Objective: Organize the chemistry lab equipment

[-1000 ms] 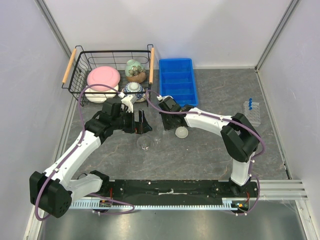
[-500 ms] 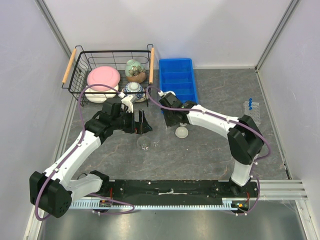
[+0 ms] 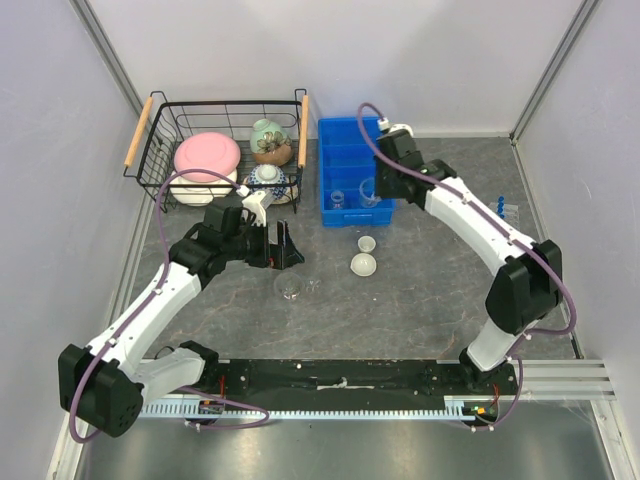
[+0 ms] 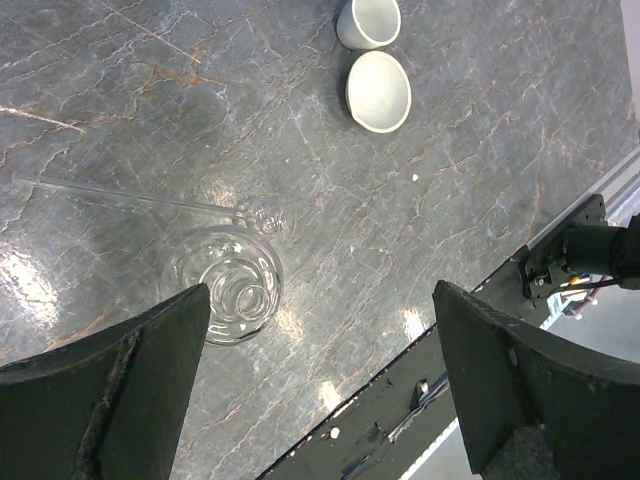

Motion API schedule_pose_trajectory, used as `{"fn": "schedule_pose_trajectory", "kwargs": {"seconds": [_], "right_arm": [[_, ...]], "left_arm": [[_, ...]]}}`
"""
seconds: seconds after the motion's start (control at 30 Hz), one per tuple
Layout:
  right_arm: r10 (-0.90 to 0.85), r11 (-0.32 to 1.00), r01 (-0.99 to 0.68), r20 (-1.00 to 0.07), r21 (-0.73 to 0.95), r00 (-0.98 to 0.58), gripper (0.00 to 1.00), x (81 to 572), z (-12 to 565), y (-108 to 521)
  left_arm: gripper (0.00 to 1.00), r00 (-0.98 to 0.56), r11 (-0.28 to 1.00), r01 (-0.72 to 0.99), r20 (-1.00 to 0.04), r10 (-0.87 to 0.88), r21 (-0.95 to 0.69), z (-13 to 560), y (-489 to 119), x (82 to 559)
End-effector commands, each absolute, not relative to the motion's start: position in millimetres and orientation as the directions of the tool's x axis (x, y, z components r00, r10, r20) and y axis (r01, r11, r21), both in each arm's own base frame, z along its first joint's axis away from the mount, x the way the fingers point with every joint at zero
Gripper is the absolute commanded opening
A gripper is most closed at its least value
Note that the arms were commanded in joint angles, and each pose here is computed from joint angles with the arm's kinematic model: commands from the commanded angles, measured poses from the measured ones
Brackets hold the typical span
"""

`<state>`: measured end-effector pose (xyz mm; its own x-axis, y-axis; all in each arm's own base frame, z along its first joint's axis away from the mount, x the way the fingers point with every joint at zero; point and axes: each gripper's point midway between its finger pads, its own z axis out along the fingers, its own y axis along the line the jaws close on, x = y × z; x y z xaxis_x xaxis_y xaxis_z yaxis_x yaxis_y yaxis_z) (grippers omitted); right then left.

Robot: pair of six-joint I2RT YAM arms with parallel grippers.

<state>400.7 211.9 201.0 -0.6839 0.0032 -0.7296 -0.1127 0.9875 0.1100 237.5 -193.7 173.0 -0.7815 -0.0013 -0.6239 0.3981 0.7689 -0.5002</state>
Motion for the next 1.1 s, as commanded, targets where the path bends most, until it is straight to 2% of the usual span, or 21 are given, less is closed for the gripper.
{"fn": "schedule_pose_trajectory", "kwargs": {"seconds": [0.0, 0.4, 1.07], "right_arm": [[0.066, 0.984, -0.078, -0.738, 0.158, -0.672, 0.0, 430.4, 209.0, 187.9], [0.071, 0.975, -0.087, -0.66, 0.204, -0.748, 0.0, 465.4, 155.3, 194.9], [0.018, 0.994, -0.049, -0.594, 0.096, -0.804, 0.0, 480.8, 97.5, 185.7]], "left_arm": [[0.99, -0.743, 0.744, 0.447, -0.669, -0.001, -0.497, 185.5, -196.3, 240.1], [0.99, -0.744, 0.741, 0.449, -0.668, 0.0, -0.499, 186.0, -196.9, 239.8], [0.99, -0.747, 0.735, 0.452, -0.664, 0.003, -0.505, 185.7, -198.2, 238.7]]}}
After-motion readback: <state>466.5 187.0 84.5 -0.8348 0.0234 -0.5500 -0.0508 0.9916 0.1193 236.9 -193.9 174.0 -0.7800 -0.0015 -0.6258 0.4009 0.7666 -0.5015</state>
